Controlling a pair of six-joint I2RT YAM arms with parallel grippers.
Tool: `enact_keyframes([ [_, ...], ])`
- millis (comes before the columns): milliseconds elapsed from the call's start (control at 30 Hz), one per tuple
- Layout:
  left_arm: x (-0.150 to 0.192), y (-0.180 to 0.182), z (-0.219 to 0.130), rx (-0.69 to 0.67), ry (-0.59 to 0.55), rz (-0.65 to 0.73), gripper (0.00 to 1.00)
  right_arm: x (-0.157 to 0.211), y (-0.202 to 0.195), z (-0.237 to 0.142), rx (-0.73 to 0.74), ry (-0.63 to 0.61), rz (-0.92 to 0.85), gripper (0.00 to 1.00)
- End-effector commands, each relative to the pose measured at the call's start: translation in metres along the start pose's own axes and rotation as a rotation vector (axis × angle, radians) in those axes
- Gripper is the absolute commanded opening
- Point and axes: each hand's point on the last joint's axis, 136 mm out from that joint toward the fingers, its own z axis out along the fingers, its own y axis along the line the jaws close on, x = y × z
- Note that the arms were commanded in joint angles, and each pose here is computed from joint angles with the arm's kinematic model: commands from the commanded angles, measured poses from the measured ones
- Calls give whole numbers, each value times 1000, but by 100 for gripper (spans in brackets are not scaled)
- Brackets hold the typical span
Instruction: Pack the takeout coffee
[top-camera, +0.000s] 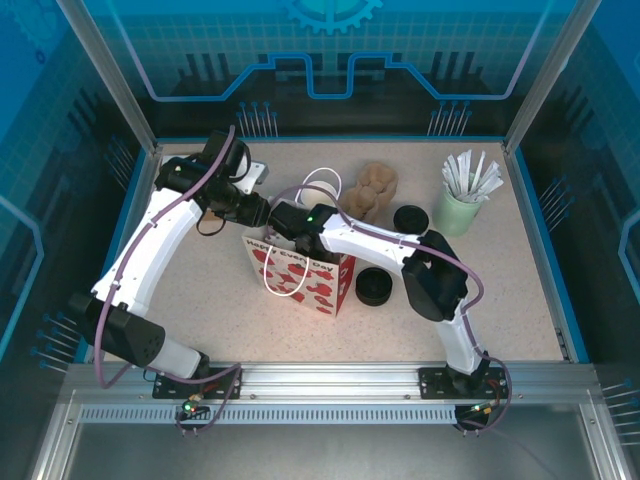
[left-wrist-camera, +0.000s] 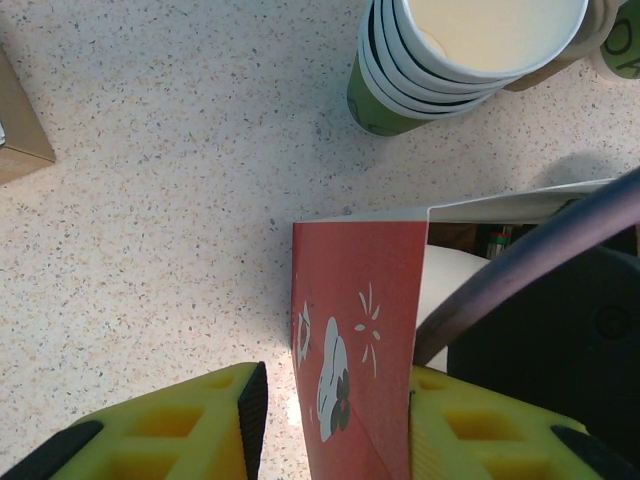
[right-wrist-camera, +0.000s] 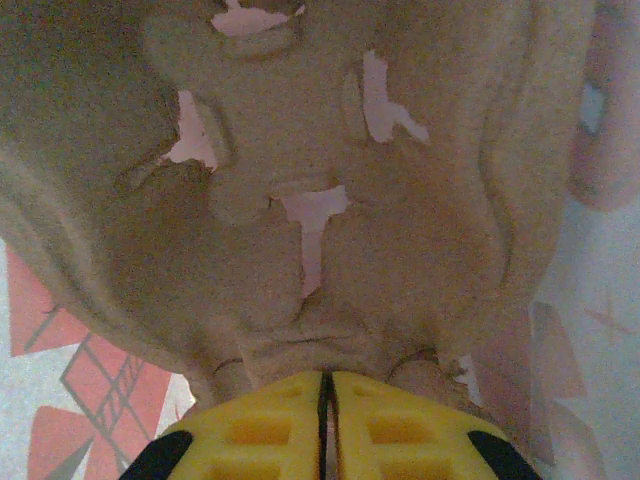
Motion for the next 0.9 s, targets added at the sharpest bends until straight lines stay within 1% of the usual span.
enact_keyframes([
  [0, 1, -7, -7, 30, -13, -10, 39, 7, -1, 12, -13, 53, -9, 13],
  [700, 3, -8, -4, 39, -4, -14, 40, 1, 2, 9, -38, 16, 2, 14],
  [867, 4, -8, -4, 43, 2, -14, 40, -5, 2, -6, -50, -26, 18, 15],
])
